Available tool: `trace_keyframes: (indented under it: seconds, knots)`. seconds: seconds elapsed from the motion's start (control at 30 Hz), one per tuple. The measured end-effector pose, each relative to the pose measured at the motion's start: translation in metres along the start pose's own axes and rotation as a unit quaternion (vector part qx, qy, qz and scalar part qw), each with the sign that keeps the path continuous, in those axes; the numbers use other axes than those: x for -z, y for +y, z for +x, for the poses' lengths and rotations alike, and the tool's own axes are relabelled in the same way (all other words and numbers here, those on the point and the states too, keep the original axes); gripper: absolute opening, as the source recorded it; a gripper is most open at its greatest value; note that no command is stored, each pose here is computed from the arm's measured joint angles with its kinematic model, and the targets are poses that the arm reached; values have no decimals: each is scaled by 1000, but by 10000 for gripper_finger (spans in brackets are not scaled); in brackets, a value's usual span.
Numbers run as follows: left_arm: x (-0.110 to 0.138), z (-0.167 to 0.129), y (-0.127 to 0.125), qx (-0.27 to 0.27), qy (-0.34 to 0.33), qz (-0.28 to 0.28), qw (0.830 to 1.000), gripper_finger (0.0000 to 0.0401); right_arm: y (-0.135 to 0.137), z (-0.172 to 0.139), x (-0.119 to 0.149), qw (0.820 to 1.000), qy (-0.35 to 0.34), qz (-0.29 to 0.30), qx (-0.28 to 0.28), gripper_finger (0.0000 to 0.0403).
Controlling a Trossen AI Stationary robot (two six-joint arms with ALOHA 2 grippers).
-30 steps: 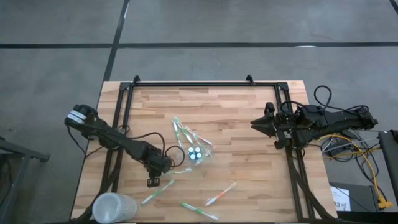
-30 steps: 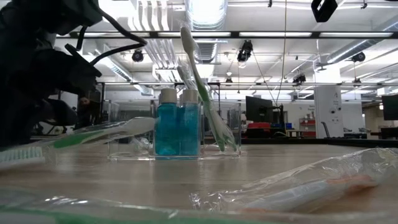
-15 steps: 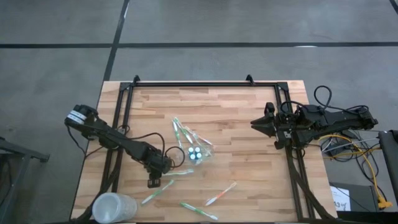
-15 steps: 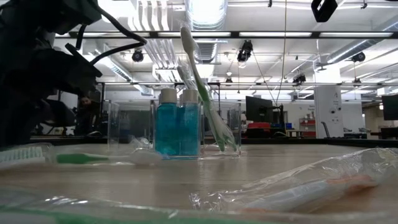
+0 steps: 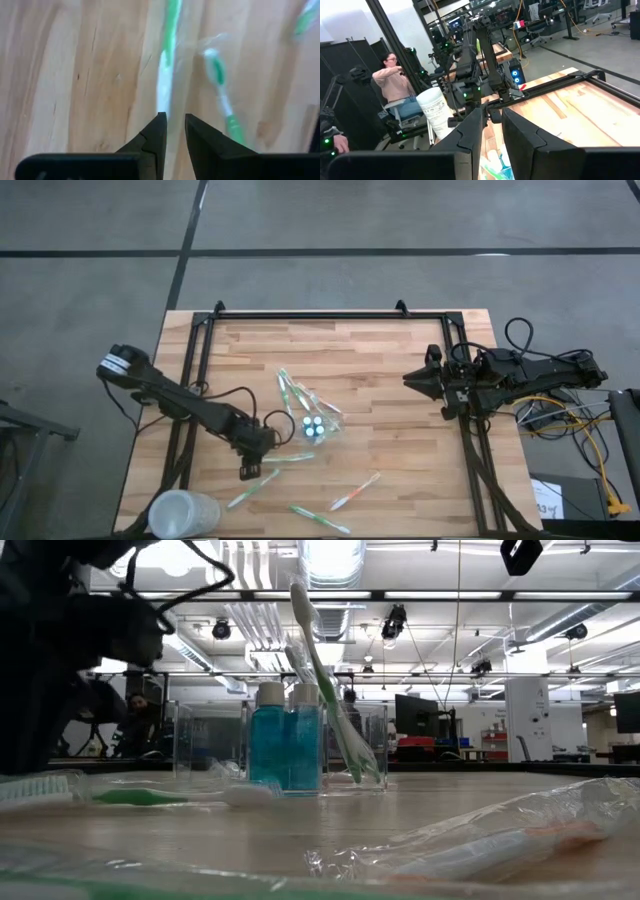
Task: Pick & Place toothbrushing station
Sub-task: Adjust the green toothbrush on the table
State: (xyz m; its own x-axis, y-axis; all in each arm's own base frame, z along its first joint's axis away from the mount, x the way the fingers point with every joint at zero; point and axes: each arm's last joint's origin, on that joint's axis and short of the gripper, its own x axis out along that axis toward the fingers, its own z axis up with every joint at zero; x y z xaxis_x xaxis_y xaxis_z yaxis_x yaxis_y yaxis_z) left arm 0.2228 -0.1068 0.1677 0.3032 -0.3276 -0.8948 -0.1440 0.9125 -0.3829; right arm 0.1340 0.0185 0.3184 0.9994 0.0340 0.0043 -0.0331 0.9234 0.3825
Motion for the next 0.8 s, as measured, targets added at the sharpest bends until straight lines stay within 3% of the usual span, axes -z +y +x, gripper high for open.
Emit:
trace_keyframes:
  seconds: [0.2, 0.37, 0.53, 0.8]
  knots:
    - [-9, -21, -10, 17, -23, -18, 999, 74, 0, 0, 0, 1000, 0, 0, 0, 80]
    - [-13, -51, -13, -61, -70, -59, 994, 73, 0, 0, 0, 1000, 0, 0, 0, 81]
    - [-17, -87, -12, -134, -163, -159, 964, 74, 0, 0, 0, 1000, 0, 0, 0, 73]
    - [-16, -129, -5, -145, -255, -243, 924, 73, 0, 0, 0, 1000, 0, 0, 0, 70]
